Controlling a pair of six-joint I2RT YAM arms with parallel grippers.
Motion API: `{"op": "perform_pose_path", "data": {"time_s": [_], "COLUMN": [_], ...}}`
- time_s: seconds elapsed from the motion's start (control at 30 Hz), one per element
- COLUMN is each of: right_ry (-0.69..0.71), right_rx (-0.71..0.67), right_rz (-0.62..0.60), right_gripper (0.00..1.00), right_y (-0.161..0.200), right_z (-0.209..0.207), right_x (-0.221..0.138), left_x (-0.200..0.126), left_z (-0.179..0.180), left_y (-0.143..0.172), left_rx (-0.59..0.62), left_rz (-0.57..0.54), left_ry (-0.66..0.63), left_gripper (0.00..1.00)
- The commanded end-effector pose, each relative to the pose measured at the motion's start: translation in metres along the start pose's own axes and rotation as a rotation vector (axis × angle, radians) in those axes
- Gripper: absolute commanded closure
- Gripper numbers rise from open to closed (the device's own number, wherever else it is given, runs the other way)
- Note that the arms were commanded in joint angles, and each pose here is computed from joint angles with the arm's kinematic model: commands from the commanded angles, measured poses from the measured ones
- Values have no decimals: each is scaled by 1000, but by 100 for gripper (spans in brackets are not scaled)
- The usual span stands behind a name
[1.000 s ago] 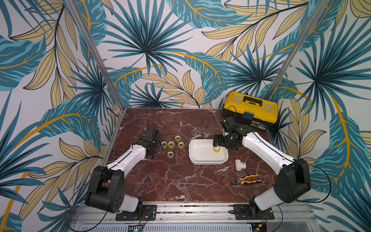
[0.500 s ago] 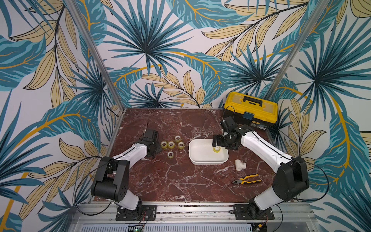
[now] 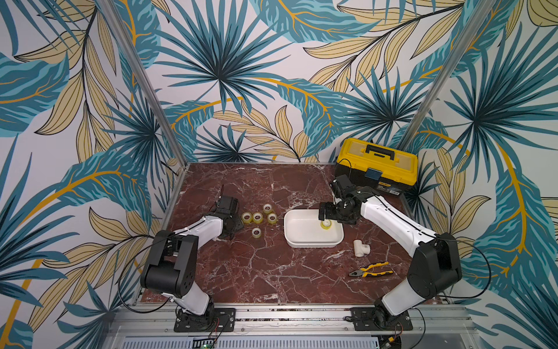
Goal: Put the transparent tape into the storage box
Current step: Pick up the tape at the center of the board, then place the tape in the storage box.
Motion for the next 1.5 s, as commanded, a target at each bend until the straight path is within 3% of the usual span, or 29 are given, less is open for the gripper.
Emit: {"op": "perform_pose_path", "data": {"time_s": [0.0, 0.17, 0.47, 0.7, 0.97, 1.27, 1.47], "right_ry": [3, 6, -1, 1, 28, 65, 38], "right_rx": [-18, -19, -14, -4, 3, 70, 112], "right_rz": [17, 17, 0, 4, 19, -34, -57], "right_gripper": [0, 0, 0, 0, 0, 0, 0], "right_y": [1, 0, -5, -5, 1, -2, 2], "right_z": [3, 4, 7, 7, -1, -17, -26], "right_x": [2, 3, -1, 0, 3, -6, -17], "left_x": [5, 12, -2, -58, -126, -105, -71], "left_z": [3, 6, 4, -33, -153, -262, -304], "left_y": [-7, 1, 1, -23, -30, 23, 49], "left_rx": [-11, -17, -16, 131, 474, 681, 754], "left_rz": [-15, 9, -18, -130, -221, -109, -38], "left_ry": [-15, -27, -1, 85, 293, 459, 490], "left_gripper": [44, 57, 100, 100, 100, 100, 100]}}
Point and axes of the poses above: each gripper's point midway between its finger pads, its own x axis out along the fingers, its own z axis along the line the jaws close on, y = z × x, the point moved 3 cm from there along -x, back along the fingers, and after that the axes turned 12 degrees about x, right-handed, at the moved point
